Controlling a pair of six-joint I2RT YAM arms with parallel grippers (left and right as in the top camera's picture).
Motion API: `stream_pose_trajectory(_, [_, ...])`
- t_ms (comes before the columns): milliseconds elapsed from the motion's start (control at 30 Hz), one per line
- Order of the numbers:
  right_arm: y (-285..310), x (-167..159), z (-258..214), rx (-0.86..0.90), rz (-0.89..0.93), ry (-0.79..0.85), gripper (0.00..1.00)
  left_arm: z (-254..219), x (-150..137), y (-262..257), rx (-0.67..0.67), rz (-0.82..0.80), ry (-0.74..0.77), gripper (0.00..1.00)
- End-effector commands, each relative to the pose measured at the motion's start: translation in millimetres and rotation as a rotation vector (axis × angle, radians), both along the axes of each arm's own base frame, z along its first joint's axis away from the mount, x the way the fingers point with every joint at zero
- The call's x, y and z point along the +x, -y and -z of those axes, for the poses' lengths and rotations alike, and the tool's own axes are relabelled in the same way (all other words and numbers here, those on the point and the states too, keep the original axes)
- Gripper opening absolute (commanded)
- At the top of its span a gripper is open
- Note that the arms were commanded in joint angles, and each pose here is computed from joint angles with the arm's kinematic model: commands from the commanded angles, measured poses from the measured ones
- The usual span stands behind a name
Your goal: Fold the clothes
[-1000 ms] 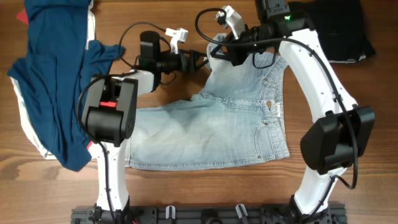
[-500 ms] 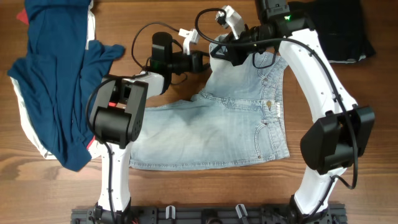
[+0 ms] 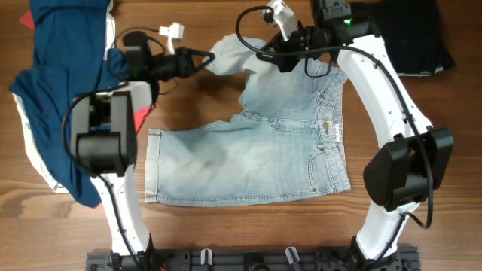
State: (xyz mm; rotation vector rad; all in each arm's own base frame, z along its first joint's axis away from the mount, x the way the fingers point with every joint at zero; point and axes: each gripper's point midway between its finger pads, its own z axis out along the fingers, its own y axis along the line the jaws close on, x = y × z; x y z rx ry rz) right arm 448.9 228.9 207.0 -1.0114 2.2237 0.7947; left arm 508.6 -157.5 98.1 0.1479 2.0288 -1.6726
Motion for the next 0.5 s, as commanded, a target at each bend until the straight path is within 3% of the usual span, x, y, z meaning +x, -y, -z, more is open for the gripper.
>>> stream_pose_trajectory(0, [9, 14, 4, -0.042, 0.072, 0.016, 0.04, -46, -3, -15, -0.002, 0.003, 0.067, 0.04])
stream_pose_trajectory(67, [9, 17, 6, -0.044, 0.075, 0.021, 0.05, -44, -2, -25, 0.038, -0.038, 0.054, 0.04])
stream_pose_trajectory(167, [8, 21, 12, -0.040, 0.086, 0.008, 0.05, -23, 2, -47, 0.200, -0.165, 0.000, 0.04])
stream_pose_trajectory(333, [6, 28, 34, -0.044, 0.097, -0.032, 0.05, 22, -14, -102, 0.619, -0.407, -0.211, 0.04])
stream_pose_trajectory(400, [6, 33, 43, -0.046, 0.110, -0.043, 0.05, 30, -26, -124, 0.753, -0.485, -0.290, 0.04])
stream_pose_trajectory(467, [6, 38, 47, -0.042, 0.129, -0.045, 0.11, 32, -36, -142, 0.838, -0.565, -0.362, 0.04])
